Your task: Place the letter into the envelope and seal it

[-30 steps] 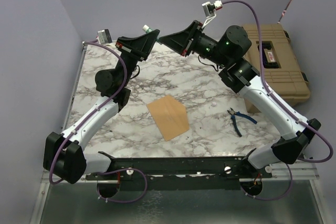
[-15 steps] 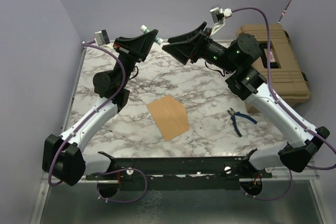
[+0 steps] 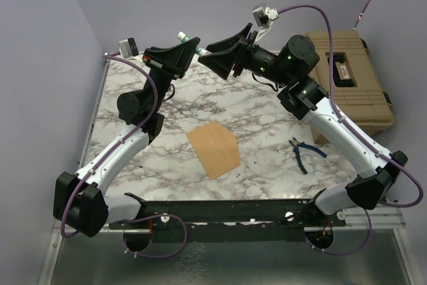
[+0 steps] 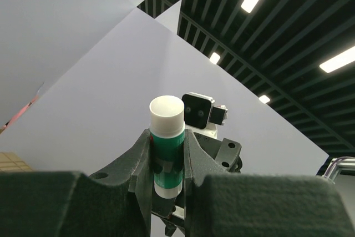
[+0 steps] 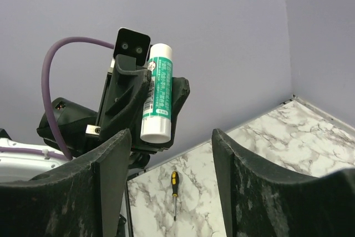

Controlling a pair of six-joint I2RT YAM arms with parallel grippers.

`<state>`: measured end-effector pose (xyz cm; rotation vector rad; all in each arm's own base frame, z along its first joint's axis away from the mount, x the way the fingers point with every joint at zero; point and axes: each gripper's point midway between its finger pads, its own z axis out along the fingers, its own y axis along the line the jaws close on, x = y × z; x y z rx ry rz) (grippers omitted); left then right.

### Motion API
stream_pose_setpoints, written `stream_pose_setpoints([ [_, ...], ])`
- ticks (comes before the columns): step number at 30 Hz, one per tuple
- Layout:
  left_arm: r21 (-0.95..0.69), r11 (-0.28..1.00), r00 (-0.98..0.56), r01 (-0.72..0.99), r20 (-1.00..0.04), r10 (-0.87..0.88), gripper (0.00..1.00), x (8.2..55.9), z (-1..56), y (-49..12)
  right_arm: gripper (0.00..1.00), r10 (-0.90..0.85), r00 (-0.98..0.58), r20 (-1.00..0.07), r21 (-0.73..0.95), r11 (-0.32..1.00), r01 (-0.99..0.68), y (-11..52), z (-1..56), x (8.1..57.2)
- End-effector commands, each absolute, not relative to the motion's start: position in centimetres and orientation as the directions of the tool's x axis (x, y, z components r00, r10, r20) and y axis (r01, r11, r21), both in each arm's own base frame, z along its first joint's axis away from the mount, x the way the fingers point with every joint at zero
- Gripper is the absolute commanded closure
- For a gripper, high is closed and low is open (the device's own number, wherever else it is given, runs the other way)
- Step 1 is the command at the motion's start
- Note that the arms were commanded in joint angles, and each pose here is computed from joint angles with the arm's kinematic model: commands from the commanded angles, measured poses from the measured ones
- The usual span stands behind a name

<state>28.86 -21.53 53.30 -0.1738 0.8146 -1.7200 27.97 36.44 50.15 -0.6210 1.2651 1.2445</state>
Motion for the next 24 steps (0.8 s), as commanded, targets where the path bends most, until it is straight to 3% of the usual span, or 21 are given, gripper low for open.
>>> stream_pose_setpoints([
  [1,-0.561,-0.116,-0.33,0.82,-0.297,-0.896,1.0,27.5,54.3,-21.3,0.41,0.38,-0.158,-0.911,0.263,0.241,-0.934,36.6,52.2,27.6],
  [8,-0.55,-0.117,-0.326,0.827,-0.299,-0.897,1.0,27.0,54.8,-21.2,0.78,0.42,-0.275,-0.865,0.367,0.155,-0.917,37.6,52.8,27.6],
  [13,-0.479,-0.069,-0.261,0.875,-0.348,-0.9,1.0,25.5,56.1,-20.8,0.96,0.434,-0.531,-0.728,0.591,0.004,-0.806,37.8,53.1,27.4],
  [17,-0.392,0.009,-0.166,0.92,-0.409,-0.897,1.0,24.0,56.8,-20.5,1.0,0.449,-0.762,-0.467,0.807,-0.136,-0.575,36.9,52.6,28.9],
  [21,-0.231,0.07,-0.053,0.97,-0.485,-0.873,1.0,21.2,58.1,-20.6,0.99,0.415,-0.909,-0.037,0.929,-0.32,-0.184,36.1,51.0,30.3],
  [24,-0.148,0.09,-0.001,0.985,-0.525,-0.851,1.0,19.9,58.8,-20.9,0.99,0.429,-0.899,0.083,0.914,-0.392,-0.102,35.5,51.8,30.6],
])
